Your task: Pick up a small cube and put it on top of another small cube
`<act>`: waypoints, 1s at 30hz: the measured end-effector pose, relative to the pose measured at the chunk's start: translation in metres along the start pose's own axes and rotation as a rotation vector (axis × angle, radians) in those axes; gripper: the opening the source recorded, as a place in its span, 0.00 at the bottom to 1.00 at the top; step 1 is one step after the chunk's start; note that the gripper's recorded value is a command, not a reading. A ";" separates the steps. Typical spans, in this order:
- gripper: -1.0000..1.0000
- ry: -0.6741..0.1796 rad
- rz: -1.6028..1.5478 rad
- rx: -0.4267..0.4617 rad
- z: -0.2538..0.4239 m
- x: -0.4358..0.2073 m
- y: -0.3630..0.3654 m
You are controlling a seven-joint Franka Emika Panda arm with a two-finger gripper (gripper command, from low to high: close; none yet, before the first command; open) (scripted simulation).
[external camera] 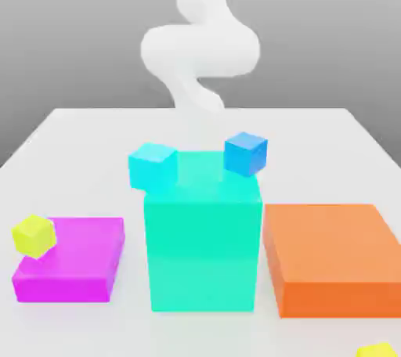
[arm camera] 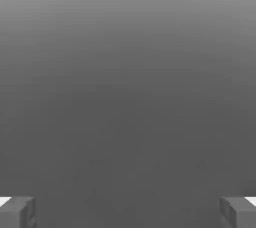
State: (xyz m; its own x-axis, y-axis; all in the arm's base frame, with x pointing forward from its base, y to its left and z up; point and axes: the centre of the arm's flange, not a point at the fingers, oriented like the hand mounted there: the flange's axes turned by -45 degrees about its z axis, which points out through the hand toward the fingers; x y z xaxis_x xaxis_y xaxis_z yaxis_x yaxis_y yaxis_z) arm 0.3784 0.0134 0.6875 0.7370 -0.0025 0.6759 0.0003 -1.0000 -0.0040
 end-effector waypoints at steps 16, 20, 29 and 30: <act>0.50 -0.364 -0.099 0.030 0.255 -0.032 -0.108; 0.50 -0.453 -0.135 0.046 0.313 -0.065 -0.144; 0.50 -0.655 -0.185 0.067 0.429 -0.169 -0.205; 0.50 -0.678 -0.192 0.070 0.441 -0.183 -0.212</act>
State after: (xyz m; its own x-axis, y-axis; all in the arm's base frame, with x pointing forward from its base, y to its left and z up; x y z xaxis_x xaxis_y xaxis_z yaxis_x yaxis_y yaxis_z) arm 0.5412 0.2269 0.2400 0.9781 0.1986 0.0616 0.1986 -0.9801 0.0067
